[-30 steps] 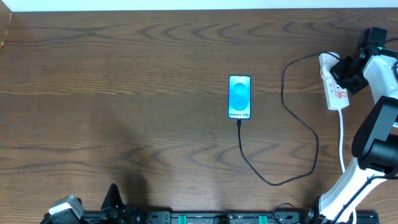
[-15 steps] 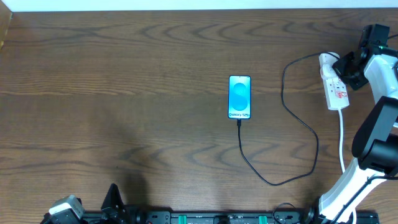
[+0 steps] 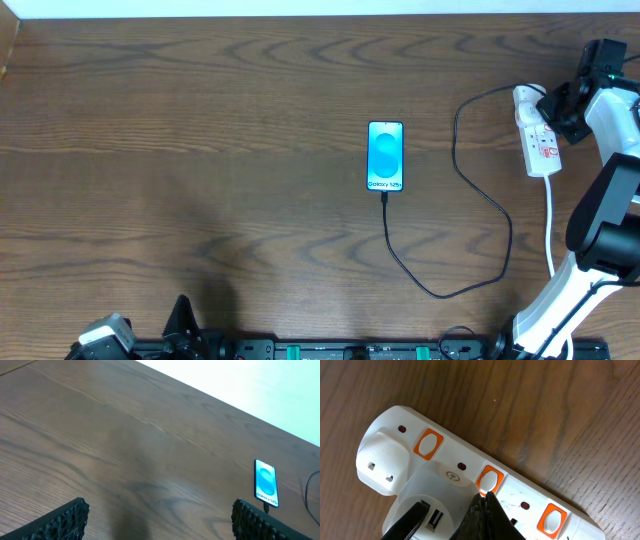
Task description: Plug charger to phone and switch on socket
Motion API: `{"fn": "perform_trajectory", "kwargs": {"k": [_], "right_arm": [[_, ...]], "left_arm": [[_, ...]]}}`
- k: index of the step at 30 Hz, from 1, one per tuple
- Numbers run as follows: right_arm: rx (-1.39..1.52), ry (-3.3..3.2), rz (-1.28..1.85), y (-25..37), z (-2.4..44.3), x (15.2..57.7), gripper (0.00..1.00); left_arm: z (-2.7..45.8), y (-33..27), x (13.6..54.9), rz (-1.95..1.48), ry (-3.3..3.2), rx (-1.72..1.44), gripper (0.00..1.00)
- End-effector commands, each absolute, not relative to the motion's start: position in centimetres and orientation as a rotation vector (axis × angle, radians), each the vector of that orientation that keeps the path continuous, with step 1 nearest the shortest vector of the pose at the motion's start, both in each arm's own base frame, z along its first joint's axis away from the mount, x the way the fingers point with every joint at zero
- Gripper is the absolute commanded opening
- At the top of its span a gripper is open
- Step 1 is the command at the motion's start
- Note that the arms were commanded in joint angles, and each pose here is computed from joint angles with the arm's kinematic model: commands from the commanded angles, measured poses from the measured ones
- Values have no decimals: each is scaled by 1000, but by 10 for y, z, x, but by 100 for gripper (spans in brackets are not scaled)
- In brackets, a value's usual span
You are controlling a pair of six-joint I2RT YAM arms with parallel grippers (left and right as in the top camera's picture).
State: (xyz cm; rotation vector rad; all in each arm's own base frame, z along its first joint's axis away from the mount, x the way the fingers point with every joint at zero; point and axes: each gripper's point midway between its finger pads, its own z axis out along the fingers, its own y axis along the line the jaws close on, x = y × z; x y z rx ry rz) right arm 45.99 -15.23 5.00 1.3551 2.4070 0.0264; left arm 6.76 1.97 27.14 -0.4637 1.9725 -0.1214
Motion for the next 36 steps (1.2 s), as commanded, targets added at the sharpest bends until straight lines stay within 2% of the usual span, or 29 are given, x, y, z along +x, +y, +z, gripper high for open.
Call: {"fn": "perform_trajectory", "kwargs": {"k": [1,18,27,36], "right_arm": [[1370,2403,26,-155,43,465,1],[1264,2508,104,-130,17,473,1],[1205,2380,74,-160,85,481,1],[1218,2411,51,-163,77,471,1]], "left_arm": [[271,21,66,-112,1964,-469,91],[271,21,66,-112,1964,-469,91],[271,21,66,-112,1964,-469,91],[271,21,66,-112,1964,-469,91]]}}
